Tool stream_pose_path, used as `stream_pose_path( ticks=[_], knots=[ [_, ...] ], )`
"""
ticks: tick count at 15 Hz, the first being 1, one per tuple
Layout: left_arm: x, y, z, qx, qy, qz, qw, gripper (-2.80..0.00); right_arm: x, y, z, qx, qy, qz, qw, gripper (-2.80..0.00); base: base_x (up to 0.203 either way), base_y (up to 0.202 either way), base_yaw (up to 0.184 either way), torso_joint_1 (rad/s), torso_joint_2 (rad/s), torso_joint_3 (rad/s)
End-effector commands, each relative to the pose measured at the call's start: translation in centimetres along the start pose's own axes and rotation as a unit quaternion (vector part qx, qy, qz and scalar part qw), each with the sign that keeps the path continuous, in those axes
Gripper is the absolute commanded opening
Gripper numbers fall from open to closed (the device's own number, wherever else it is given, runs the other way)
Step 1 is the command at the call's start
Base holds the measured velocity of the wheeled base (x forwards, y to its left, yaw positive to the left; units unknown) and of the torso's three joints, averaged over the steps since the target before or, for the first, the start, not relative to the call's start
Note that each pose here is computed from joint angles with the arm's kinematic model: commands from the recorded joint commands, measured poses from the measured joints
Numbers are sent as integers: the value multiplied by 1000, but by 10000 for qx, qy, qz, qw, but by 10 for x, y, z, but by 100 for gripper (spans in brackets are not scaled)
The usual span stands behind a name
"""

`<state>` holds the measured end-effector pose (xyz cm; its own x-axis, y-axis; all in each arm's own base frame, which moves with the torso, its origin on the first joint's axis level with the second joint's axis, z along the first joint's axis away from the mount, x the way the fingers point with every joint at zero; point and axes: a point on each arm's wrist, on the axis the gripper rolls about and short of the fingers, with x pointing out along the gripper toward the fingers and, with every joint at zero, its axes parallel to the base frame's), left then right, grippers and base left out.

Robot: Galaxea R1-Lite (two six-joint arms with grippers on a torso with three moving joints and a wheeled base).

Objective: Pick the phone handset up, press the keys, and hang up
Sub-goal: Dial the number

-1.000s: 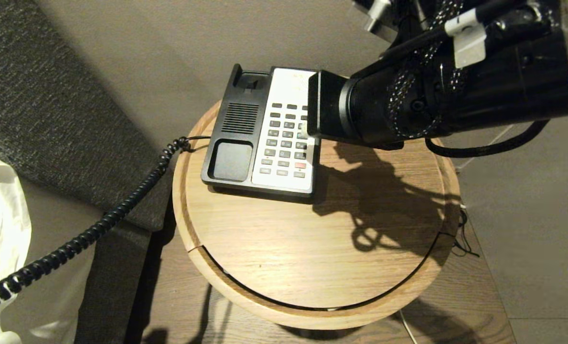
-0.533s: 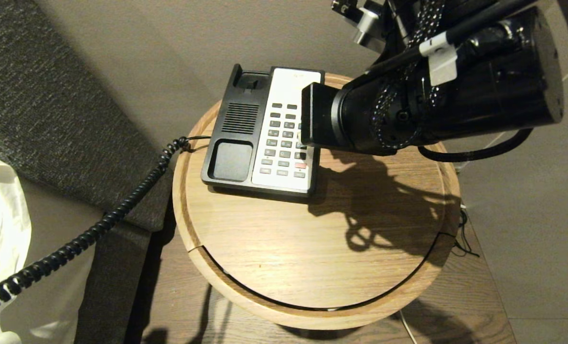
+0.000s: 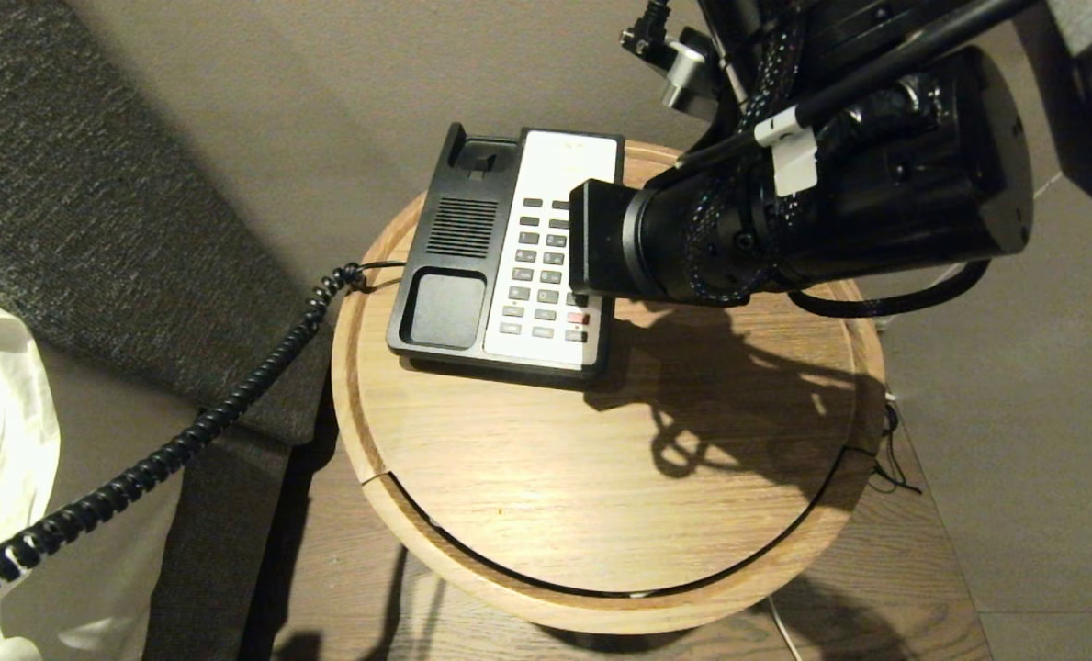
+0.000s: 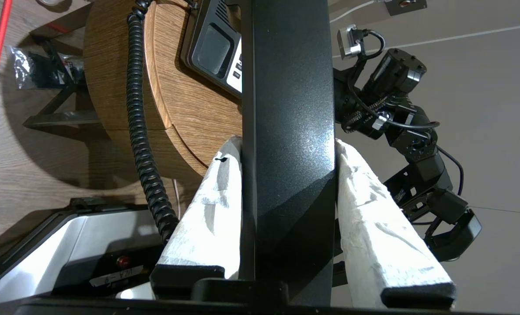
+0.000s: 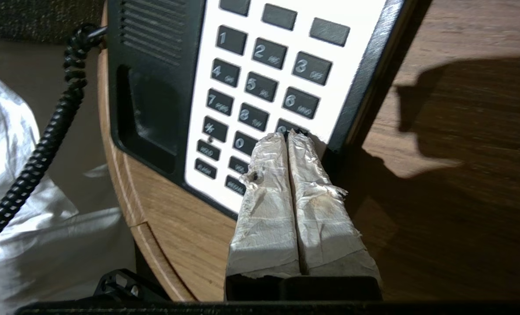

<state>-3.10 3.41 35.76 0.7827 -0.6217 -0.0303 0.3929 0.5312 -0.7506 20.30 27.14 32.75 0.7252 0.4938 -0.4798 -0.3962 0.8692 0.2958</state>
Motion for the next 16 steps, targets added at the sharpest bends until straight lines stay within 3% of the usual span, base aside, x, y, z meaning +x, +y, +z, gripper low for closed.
stream_pose_path(
  ticks=[1, 16],
  knots=[
    [1, 0, 0, -20, 17, 27, 10000, -280, 3, -2, 0, 10, 8, -59, 10000, -280, 0, 0, 0, 0, 0, 0],
    [-3, 3, -2, -30, 13, 10, 10000, -280, 8, -3, -1, -131, -5, -160, 9998, -280, 0, 0, 0, 0, 0, 0]
  ],
)
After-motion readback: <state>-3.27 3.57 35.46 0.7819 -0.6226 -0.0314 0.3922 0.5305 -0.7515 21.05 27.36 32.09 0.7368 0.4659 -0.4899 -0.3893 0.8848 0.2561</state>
